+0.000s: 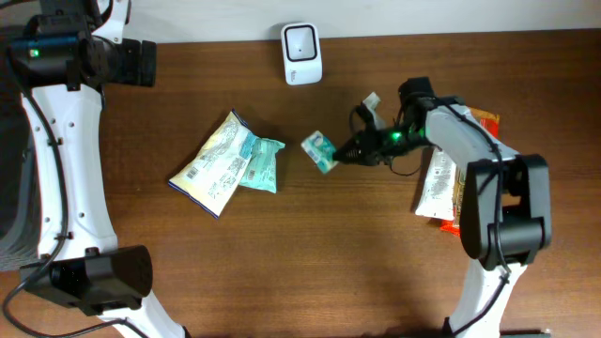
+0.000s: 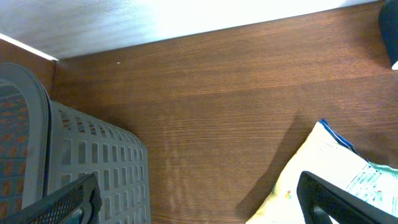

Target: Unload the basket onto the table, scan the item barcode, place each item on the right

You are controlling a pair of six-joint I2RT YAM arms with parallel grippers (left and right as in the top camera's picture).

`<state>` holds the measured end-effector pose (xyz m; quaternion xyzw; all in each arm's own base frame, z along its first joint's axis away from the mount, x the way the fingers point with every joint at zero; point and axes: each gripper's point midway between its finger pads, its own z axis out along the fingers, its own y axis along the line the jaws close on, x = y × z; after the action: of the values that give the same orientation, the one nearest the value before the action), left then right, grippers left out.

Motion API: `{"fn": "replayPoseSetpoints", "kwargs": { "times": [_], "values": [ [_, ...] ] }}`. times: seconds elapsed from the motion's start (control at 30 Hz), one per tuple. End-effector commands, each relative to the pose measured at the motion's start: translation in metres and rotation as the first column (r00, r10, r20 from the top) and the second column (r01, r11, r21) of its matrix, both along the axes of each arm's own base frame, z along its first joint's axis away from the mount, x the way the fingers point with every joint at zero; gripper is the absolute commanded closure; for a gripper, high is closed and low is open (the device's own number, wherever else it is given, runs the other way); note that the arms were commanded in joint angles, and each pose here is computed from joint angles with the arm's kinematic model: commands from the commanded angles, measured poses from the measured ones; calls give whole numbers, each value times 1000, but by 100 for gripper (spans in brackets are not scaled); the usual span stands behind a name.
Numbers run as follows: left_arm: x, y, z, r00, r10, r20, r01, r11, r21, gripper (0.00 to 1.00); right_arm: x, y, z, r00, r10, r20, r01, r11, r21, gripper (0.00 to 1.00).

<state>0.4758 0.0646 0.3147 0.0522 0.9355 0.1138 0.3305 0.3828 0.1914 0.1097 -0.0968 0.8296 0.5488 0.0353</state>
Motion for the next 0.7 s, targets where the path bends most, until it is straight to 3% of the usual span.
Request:
{"fn": "replayPoseSetpoints", "kwargs": {
  "times": [0.0,0.13,0.17,0.23,0.3,0.33,0.37,0.43,0.53,0.6,0.67],
  "values": [
    [0,1,4,1000,-11,9,11,1000,8,1,-4,4,88,997,12,71,-38,924,379,96],
    [0,1,4,1000,-11,9,11,1000,8,1,3,0,118,991,1,130,-51,923,380,96],
    [0,1,4,1000,-11,9,11,1000,8,1,7,0,118,990,-8,139,-38,944,327,96],
    [0,1,4,1000,-11,9,11,1000,8,1,20,-2,83,992,-50,113,41,996,85,96],
    [0,1,4,1000,-11,9,11,1000,8,1,28,-7,44,991,-99,93,114,980,-166,96],
    [0,1,4,1000,-11,9,11,1000,8,1,33,-18,22,985,-142,94,165,930,-328,96],
    [0,1,4,1000,-11,9,11,1000,8,1,35,-38,-3,975,-193,110,222,826,-517,96],
    [0,1,4,1000,-11,9,11,1000,8,1,31,-58,-26,966,-215,146,254,659,-708,96],
    [0,1,4,1000,-11,9,11,1000,8,1,22,-71,-58,962,-229,149,248,502,-829,96],
    [0,1,4,1000,-11,9,11,1000,8,1,20,-73,-78,967,-224,120,217,481,-850,96],
    [0,1,4,1000,-11,9,11,1000,8,1,19,-73,-85,969,-223,105,203,477,-855,87]
  ]
}}
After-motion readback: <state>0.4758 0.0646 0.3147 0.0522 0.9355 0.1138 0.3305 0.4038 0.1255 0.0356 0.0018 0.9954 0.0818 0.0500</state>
